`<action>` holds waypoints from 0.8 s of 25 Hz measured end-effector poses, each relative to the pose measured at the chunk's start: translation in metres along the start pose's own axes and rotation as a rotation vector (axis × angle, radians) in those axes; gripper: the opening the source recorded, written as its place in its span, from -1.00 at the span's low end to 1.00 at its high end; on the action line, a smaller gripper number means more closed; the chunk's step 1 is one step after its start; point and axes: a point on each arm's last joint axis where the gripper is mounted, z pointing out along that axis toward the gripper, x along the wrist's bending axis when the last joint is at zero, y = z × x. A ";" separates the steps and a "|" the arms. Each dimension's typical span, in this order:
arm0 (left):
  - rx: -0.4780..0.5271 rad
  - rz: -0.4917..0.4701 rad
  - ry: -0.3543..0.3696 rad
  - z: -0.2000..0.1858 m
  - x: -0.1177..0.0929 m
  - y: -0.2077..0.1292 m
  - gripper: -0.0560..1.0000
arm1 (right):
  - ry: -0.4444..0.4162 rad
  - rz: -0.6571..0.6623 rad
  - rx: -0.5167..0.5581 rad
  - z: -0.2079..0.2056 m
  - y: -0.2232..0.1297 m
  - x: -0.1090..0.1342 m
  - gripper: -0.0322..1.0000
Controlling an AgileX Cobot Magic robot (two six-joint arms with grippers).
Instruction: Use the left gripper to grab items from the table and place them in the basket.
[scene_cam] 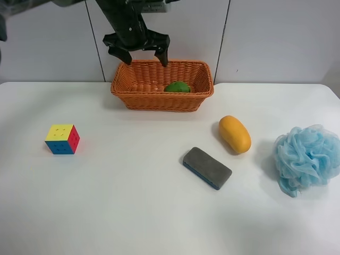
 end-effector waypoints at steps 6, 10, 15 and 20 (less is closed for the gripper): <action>0.025 0.040 0.041 -0.079 -0.003 0.002 0.99 | 0.000 0.000 0.000 0.000 0.000 0.000 0.98; -0.017 0.081 0.037 -0.117 -0.006 0.000 0.99 | 0.000 0.000 0.000 0.000 0.000 0.000 0.98; 0.062 0.082 0.047 -0.145 -0.002 -0.039 0.99 | 0.000 0.000 0.000 0.000 0.000 0.000 0.98; 0.028 0.079 0.045 -0.185 0.004 -0.101 0.99 | 0.000 0.000 0.000 0.000 0.000 0.000 0.98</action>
